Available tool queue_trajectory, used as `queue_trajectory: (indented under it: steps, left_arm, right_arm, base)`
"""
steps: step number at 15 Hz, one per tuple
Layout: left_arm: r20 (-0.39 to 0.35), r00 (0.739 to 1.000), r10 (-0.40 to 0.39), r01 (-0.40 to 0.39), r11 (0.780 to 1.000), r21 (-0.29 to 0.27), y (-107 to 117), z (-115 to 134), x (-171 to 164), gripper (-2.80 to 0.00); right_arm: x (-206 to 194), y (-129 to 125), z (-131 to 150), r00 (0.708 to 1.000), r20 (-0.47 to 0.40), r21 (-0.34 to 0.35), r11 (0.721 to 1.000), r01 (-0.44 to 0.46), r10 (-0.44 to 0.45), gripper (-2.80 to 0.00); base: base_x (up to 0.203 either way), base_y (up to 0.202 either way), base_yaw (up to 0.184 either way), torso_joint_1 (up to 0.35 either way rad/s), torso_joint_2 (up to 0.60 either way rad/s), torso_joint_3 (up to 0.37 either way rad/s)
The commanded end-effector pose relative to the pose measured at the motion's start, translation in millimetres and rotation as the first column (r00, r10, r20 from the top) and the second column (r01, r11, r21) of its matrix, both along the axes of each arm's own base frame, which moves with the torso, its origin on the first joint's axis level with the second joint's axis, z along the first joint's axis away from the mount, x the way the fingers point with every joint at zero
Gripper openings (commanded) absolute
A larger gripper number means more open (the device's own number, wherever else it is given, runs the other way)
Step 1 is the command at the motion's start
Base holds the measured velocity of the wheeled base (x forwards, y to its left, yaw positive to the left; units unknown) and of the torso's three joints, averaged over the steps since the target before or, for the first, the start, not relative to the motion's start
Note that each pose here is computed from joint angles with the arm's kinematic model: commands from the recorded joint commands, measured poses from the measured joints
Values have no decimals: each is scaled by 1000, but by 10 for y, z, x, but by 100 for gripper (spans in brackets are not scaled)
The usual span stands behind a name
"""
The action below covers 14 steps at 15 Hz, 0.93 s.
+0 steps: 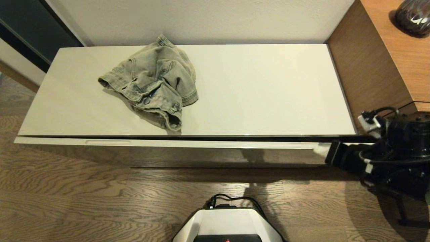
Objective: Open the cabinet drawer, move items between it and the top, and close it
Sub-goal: Open the drawer
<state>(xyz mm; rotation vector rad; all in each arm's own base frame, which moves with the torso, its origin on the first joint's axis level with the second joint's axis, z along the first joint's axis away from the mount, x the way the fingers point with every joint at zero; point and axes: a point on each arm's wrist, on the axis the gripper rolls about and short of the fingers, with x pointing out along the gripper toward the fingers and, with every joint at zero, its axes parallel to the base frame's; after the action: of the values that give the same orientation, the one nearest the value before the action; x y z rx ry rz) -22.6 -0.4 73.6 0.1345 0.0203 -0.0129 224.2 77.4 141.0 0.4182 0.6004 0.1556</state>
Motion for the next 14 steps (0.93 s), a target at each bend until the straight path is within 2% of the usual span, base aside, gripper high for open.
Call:
queue_trajectory:
  steps: [1, 7, 9, 11, 14]
  left_arm:
    - [0, 1000, 1, -1, 1000, 0, 0, 0, 1, -280]
    - [0, 1000, -6, 6, 1000, 7, -1, 3, -1, -280]
    - [-2, 1000, -7, 7, 1000, 8, -2, 2, -1, -280]
    - [-2, 1000, -9, 9, 1000, 8, -1, 2, -1, -280]
    - [-2, 1000, -7, 7, 1000, 8, -2, 2, -1, -280]
  right_arm:
    - [-266, -19, 92, 999, 22, 5, 999, -32, 32, -280]
    - [-1293, -336, 394, 992, 30, -25, 992, -120, 121, -280]
    - [-1575, -462, 401, 992, -19, -41, 991, -124, 124, -280]
    - [-1574, -464, 411, 992, -37, -44, 992, -119, 118, -280]
    - [-1208, -299, 374, 993, -106, -24, 998, -63, 60, -280]
  base:
    - [0, 0, 0, 0, 0, 0]
    - [0, 0, 0, 0, 0, 0]
    - [0, 0, 0, 0, 0, 0]
    - [0, 0, 0, 0, 0, 0]
    - [0, 0, 0, 0, 0, 0]
